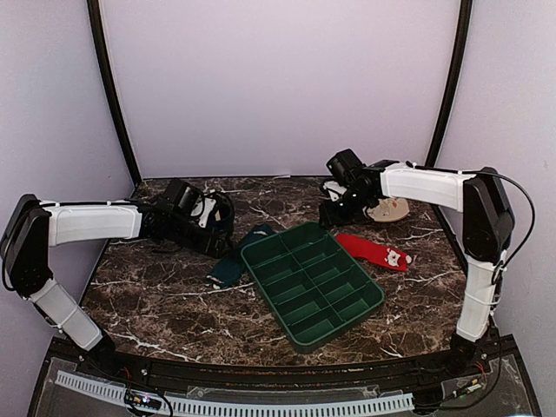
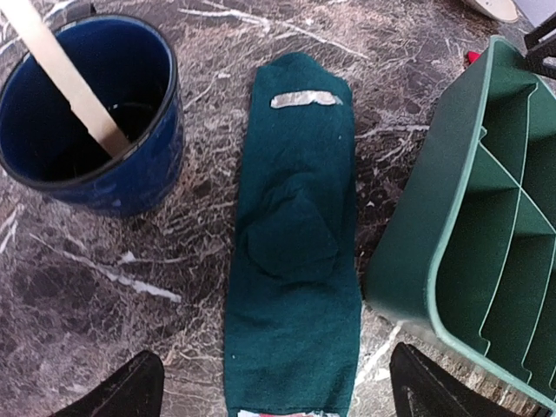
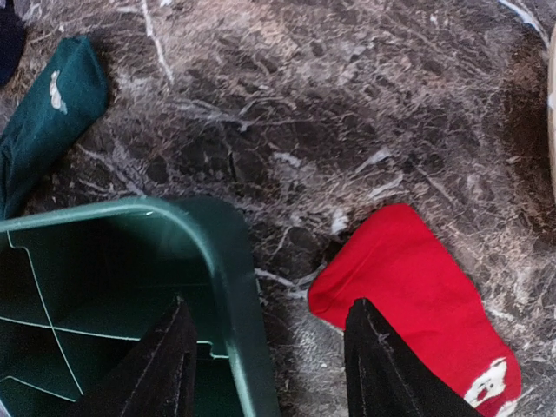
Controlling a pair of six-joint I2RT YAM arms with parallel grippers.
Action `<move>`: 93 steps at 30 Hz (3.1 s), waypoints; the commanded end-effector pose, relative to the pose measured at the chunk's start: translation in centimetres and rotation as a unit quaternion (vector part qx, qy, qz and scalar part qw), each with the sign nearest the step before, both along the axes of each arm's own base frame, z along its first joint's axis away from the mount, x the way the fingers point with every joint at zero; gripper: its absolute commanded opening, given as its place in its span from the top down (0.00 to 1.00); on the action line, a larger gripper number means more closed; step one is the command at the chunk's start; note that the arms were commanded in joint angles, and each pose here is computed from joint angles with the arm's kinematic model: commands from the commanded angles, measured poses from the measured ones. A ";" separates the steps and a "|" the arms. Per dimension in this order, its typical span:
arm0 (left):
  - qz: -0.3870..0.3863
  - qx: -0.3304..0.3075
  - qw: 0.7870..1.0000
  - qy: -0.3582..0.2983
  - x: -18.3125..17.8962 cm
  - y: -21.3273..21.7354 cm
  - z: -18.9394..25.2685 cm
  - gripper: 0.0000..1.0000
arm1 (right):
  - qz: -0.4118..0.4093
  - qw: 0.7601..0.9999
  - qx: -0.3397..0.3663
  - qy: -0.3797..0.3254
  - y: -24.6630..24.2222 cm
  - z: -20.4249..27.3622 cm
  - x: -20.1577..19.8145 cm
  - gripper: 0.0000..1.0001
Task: Roll the socks
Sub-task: Move the storage box to the center of the board.
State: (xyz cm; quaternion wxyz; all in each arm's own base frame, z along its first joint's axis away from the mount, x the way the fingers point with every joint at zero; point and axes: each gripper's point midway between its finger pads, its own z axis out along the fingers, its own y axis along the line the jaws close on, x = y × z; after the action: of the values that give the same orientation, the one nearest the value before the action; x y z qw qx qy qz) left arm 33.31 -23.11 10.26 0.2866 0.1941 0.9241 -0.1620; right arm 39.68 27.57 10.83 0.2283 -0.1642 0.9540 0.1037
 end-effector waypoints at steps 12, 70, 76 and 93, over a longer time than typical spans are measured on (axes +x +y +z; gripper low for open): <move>0.044 0.024 0.997 0.051 -2.1 1.7 -2.6 0.07 | 0.020 0.999 0.006 0.026 2.3 -2.7 -0.2 0.55; 0.139 0.172 0.963 0.156 -9.8 6.5 -9.7 0.14 | -0.183 0.979 0.080 -0.036 1.8 -3.5 17.0 1.00; 0.127 0.165 0.966 0.155 -10.4 5.9 -9.1 0.14 | -0.224 0.967 0.103 -0.063 0.6 -3.0 19.4 1.00; 0.128 0.166 0.965 0.156 -10.9 5.6 -8.1 0.14 | -0.354 0.921 0.116 -0.117 -4.6 -0.7 22.6 1.00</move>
State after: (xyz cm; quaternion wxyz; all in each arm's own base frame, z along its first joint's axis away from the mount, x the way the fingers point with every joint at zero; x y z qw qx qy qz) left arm 23.55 -18.12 1.85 0.1369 0.0861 0.9868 -0.0073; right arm 58.77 24.82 8.11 0.2945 0.1472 0.9365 0.1209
